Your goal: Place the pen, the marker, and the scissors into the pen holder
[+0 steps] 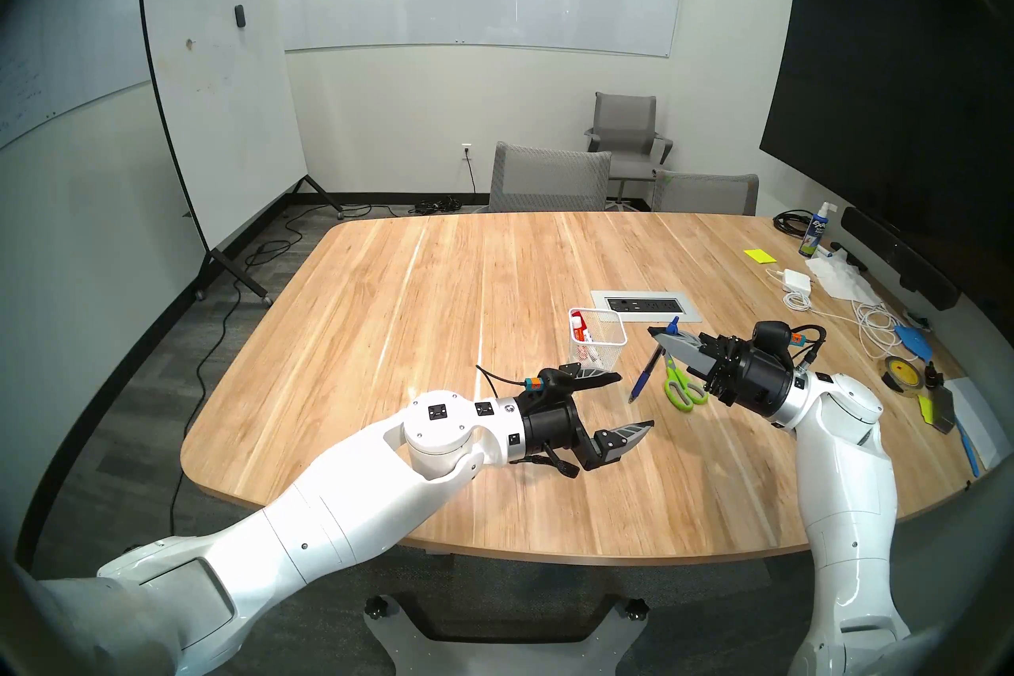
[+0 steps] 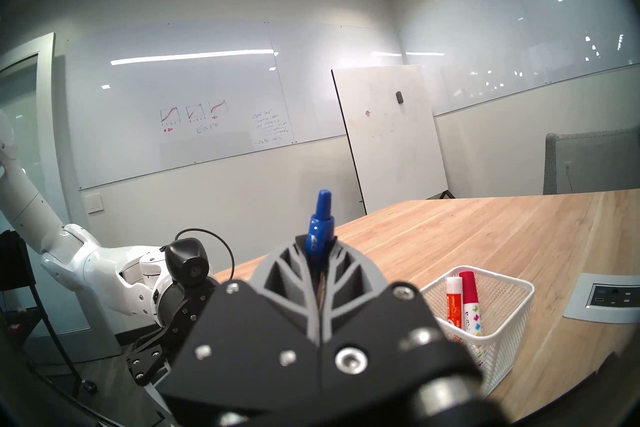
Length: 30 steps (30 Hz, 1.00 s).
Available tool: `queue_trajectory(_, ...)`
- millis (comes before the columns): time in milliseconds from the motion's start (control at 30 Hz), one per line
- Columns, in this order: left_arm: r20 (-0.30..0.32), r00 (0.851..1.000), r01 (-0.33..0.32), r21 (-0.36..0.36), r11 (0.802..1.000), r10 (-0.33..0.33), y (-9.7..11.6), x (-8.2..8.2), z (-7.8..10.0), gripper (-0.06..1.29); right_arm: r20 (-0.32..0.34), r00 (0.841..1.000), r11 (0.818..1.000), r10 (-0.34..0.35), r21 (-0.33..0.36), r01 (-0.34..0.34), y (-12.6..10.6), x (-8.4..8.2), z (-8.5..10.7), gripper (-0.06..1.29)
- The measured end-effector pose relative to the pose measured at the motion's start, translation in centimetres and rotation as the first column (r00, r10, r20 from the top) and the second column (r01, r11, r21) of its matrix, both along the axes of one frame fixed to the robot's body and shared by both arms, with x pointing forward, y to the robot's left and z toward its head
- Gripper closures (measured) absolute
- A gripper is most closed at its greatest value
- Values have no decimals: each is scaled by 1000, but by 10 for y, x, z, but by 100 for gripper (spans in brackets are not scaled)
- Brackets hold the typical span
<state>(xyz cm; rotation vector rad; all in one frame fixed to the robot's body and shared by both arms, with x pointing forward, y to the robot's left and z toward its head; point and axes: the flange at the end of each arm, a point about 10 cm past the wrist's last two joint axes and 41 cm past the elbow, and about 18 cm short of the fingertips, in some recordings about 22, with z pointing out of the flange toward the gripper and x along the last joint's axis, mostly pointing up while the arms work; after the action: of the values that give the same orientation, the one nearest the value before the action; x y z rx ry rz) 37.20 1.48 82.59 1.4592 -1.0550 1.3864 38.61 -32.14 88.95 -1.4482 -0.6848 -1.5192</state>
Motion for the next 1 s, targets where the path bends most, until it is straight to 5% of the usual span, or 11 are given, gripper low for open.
queue_trajectory(467,36,992,-121,56,991,119,26,-15,-4,3,59,998,998,-24,-51,27,0,3,3,125)
queue_trajectory(1000,18,971,-240,86,967,240,59,-22,-6,3,120,990,987,-75,-130,90,35,17,16,125)
